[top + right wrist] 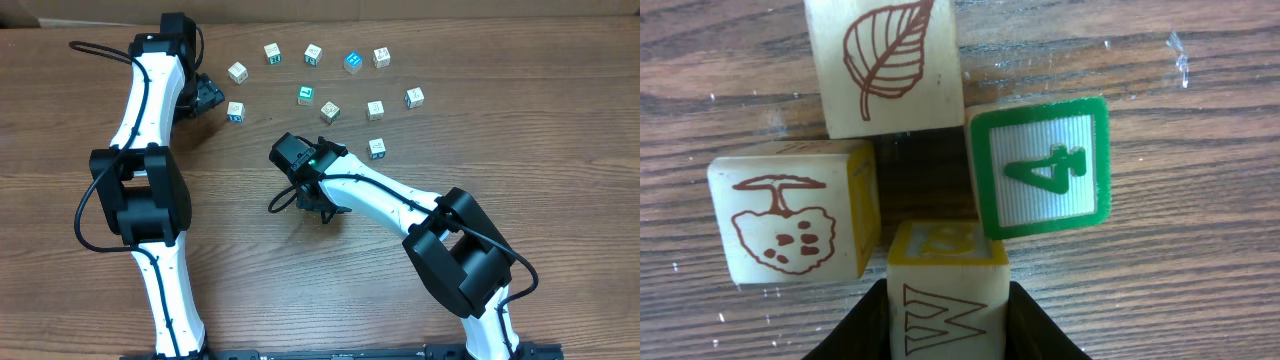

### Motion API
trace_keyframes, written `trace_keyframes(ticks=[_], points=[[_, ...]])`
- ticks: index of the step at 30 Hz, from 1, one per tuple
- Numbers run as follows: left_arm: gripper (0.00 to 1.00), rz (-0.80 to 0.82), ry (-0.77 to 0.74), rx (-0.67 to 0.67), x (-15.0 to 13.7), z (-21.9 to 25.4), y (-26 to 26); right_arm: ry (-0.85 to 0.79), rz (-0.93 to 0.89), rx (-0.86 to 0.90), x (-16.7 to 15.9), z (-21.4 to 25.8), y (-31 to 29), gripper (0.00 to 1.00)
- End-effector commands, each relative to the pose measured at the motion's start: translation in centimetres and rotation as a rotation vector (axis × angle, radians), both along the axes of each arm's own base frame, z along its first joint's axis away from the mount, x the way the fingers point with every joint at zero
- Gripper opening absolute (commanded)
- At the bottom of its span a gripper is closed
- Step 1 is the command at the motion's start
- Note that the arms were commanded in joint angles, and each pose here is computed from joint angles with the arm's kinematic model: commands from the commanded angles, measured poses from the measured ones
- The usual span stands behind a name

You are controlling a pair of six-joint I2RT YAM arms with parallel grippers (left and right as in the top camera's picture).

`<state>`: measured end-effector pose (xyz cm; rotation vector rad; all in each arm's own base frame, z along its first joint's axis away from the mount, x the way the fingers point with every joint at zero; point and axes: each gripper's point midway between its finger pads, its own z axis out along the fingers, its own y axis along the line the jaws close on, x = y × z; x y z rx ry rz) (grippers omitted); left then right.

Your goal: Form a circle

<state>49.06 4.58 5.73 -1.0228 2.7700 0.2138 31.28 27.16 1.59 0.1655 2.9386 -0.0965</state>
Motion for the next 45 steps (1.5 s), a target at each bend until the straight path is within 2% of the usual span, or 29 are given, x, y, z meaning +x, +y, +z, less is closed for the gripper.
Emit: trace_keyframes(ticks=[1,22,25,35,45], points=[[0.99,-0.031,-0.030,-0.001,0.2,1.6,-0.6,-0.012,0.050,-0.012,-0.1,0.6,-0.1,0.30],[1.00,-0.031,-0.030,-0.001,0.2,1.6,-0.6,-0.027,0.084,0.000,0.3,0.7,0.4,0.31],[1.00,-0.031,-0.030,-0.001,0.2,1.6,-0.6,-0.027,0.084,0.000,0.3,0.7,0.4,0.37],[1.00,-0.031,-0.030,-0.001,0.2,1.6,-0.6,-0.029,0.084,0.001,0.4,0.7,0.4,0.41],[0.99,-0.031,-0.030,-0.001,0.2,1.6,-0.6,-0.103,0.076,0.076,3.7,6.7,1.0,0.42]])
